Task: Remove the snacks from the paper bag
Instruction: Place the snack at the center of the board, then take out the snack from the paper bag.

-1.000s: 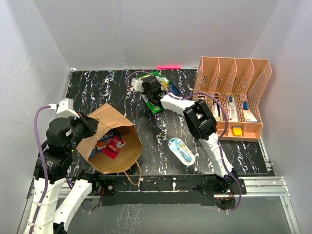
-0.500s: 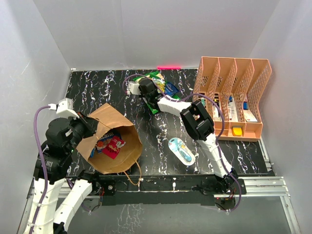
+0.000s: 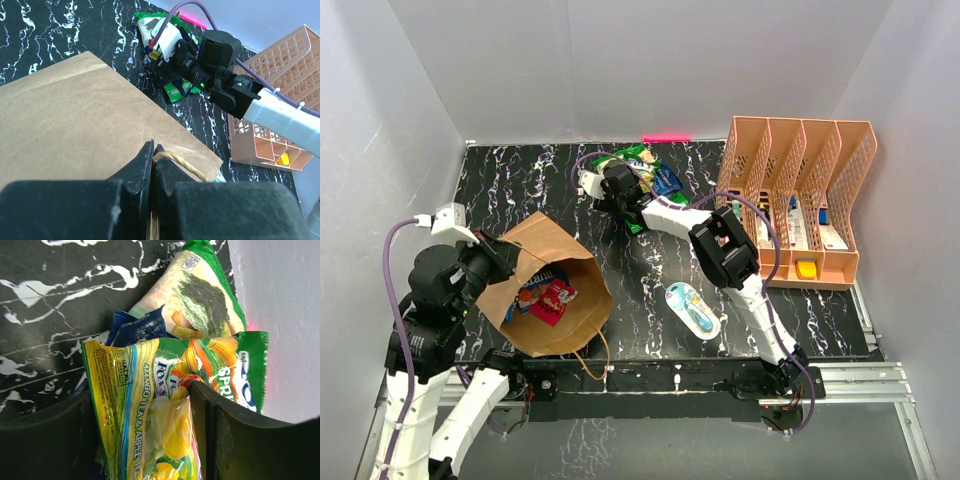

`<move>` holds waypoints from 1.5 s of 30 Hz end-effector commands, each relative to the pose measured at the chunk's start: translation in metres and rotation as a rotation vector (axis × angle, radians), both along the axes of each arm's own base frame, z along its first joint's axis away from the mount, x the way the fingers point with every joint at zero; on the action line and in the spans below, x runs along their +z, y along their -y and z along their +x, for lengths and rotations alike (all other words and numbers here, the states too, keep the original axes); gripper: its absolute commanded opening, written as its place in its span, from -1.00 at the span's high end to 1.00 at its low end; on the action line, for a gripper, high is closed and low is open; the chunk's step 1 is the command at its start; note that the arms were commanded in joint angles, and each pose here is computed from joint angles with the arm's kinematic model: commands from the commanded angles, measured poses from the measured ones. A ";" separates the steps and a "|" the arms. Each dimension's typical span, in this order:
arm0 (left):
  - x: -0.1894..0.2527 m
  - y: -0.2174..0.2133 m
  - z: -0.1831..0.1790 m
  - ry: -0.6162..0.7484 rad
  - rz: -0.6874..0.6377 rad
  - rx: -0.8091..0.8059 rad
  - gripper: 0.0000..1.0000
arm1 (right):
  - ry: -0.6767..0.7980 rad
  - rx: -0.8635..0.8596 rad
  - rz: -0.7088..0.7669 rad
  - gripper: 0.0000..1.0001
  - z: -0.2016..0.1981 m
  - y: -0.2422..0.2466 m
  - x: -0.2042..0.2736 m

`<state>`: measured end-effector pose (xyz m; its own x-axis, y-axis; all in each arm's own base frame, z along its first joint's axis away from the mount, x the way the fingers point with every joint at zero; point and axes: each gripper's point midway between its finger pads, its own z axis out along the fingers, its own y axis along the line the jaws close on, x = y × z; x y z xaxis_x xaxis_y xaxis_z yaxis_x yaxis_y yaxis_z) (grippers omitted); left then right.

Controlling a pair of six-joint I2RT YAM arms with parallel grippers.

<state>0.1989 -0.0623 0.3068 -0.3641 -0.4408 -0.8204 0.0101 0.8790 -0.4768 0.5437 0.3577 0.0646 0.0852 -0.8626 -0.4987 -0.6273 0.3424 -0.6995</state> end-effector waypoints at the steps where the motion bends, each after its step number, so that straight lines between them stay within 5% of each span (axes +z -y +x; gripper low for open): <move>1: 0.018 0.000 -0.006 0.050 -0.007 -0.014 1.00 | -0.049 0.027 0.124 -0.41 -0.014 -0.019 0.033; 9: 0.021 -0.002 -0.014 0.062 -0.009 -0.008 1.00 | -0.066 -0.012 0.319 -0.74 -0.043 -0.011 0.114; 14: 0.018 -0.003 -0.015 0.063 -0.013 -0.002 1.00 | -0.213 -0.004 0.477 -0.90 -0.103 0.003 0.110; 22: 0.011 -0.004 -0.015 0.060 -0.021 0.005 1.00 | -0.441 0.109 0.758 -0.88 -0.233 0.030 0.096; 28: 0.006 -0.004 -0.012 0.049 -0.020 0.013 1.00 | -0.495 0.102 0.765 -0.88 -0.281 0.063 0.093; 35: 0.005 -0.007 -0.011 0.041 -0.006 0.025 1.00 | -0.406 0.431 0.711 -0.87 -0.333 0.055 0.155; 45: -0.006 -0.005 -0.018 0.003 -0.019 0.014 1.00 | -0.190 0.926 0.627 -0.87 -0.442 -0.017 0.192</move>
<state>0.1832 -0.0567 0.3062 -0.3410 -0.4564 -0.8218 0.0059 0.8732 -0.4874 0.1183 0.3488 0.2206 0.2662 -0.2531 -0.9301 -0.9625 -0.0177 -0.2706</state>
